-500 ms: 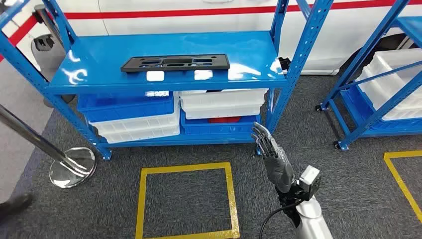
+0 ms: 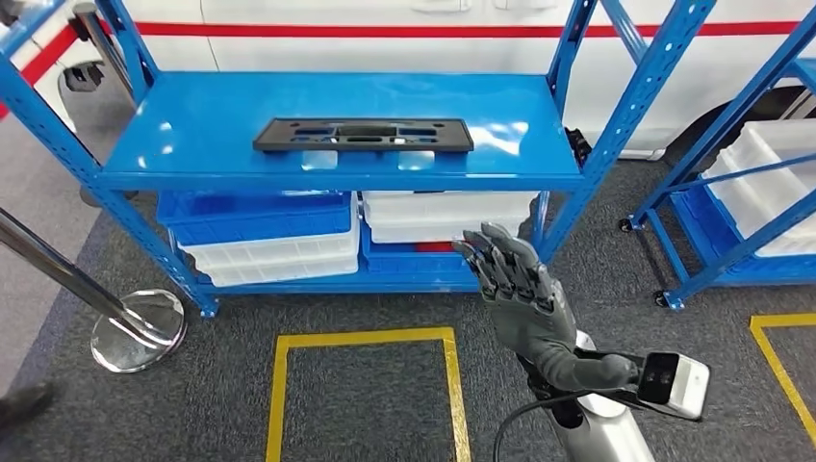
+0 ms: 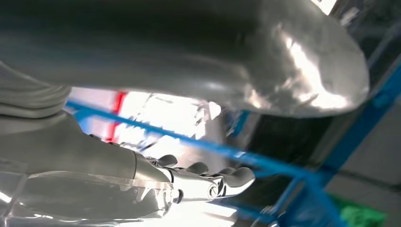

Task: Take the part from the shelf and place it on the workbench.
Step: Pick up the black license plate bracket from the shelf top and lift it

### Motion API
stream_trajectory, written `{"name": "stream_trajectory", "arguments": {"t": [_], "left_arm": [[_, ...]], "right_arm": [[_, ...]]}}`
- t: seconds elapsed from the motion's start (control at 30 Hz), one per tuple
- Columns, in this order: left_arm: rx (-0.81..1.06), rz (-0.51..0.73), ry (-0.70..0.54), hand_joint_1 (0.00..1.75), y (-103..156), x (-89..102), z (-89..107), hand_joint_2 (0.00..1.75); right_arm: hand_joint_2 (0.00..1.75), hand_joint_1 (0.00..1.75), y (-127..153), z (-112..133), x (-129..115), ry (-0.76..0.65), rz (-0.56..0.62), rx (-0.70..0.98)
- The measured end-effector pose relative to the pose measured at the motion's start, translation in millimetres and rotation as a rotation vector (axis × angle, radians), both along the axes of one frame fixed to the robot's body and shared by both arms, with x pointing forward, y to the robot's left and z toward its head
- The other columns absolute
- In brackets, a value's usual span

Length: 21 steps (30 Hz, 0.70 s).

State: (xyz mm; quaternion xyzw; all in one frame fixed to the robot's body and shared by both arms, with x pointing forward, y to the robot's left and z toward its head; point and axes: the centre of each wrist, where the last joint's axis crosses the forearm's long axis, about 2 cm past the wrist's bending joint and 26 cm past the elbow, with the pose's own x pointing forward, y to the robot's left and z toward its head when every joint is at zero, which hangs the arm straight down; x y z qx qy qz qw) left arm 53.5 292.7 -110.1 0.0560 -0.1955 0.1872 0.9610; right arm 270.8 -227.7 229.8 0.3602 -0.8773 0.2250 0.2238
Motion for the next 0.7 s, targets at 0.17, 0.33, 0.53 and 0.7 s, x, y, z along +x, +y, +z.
{"name": "stream_trajectory", "arguments": {"t": [0.17, 0.33, 0.53, 0.7], "left_arm": [[-0.002, 0.017, -0.002, 0.0, -1, -0.4, -0.1, 0.0], [-0.014, 0.013, 0.0, 0.0, -6, -0.5, -0.1, 0.0], [-0.015, 0.003, -0.01, 0.0, -8, 5.5, 0.7, 0.0], [-0.017, 0.003, -0.007, 0.0, -9, 3.7, 0.5, 0.0]], "right_arm": [[0.0, 0.0, 5, 9, -5, -0.035, 0.049, 0.013], [0.0, 0.0, 6, 11, -9, -0.045, 0.058, 0.01], [0.0, 0.0, 7, 15, -12, -0.064, 0.069, 0.01], [0.0, 0.0, 8, 13, -13, -0.059, 0.072, 0.01]]}}
